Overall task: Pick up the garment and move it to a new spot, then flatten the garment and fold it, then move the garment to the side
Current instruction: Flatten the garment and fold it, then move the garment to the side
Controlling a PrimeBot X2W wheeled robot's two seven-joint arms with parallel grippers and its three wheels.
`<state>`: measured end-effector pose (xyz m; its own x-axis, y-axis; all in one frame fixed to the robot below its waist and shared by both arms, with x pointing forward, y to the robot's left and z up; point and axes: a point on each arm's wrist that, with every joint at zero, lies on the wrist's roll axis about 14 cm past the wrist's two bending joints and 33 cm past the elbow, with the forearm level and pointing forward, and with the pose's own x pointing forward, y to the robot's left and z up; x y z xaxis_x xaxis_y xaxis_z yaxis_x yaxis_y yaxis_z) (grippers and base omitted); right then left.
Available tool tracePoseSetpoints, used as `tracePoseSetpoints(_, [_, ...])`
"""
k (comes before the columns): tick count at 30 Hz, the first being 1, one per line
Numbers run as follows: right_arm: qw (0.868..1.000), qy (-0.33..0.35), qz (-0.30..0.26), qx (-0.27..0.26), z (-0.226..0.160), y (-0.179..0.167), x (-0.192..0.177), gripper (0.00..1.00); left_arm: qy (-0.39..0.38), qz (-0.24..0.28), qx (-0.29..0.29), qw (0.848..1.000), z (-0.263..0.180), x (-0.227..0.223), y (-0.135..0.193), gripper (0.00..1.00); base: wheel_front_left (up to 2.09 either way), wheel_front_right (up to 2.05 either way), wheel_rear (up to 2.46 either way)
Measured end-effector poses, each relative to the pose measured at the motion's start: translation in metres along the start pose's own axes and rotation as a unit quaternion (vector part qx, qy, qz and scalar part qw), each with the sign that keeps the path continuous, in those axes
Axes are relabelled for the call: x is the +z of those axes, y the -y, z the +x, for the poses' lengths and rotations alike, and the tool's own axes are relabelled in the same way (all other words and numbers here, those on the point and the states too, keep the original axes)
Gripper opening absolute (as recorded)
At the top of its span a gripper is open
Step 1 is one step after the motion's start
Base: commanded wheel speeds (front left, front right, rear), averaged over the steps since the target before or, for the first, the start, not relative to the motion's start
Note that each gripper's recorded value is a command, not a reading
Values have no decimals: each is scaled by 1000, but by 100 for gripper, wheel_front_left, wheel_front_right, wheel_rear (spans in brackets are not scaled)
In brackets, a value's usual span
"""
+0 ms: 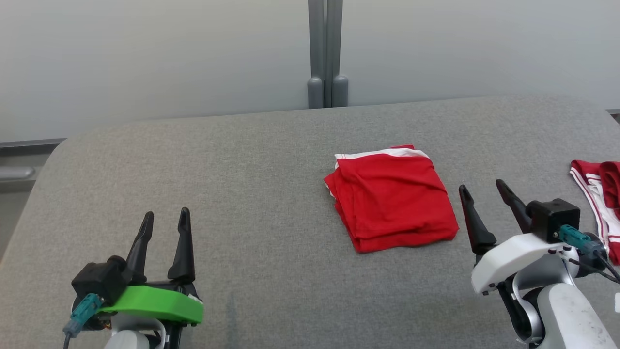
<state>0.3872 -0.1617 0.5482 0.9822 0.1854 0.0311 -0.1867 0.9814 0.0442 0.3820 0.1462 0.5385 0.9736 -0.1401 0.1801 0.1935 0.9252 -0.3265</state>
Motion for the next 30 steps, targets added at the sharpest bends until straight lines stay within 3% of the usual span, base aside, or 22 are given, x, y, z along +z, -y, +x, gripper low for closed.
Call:
tracePoseSetpoints(4, [999,21,-10,-36,-8,17,13,100,-4,2,4,1000,-3,-3,-2,100,0,0,0])
tracePoseSetpoints(11, [997,-1,0,-74,-17,44,-2,100,-18,9,19,1000,-14,-12,-10,100,0,0,0])
tracePoseSetpoints(30, [998,-34,3,-54,-7,34,-20,100,-28,22,46,998,-26,-17,-27,100,0,0,0])
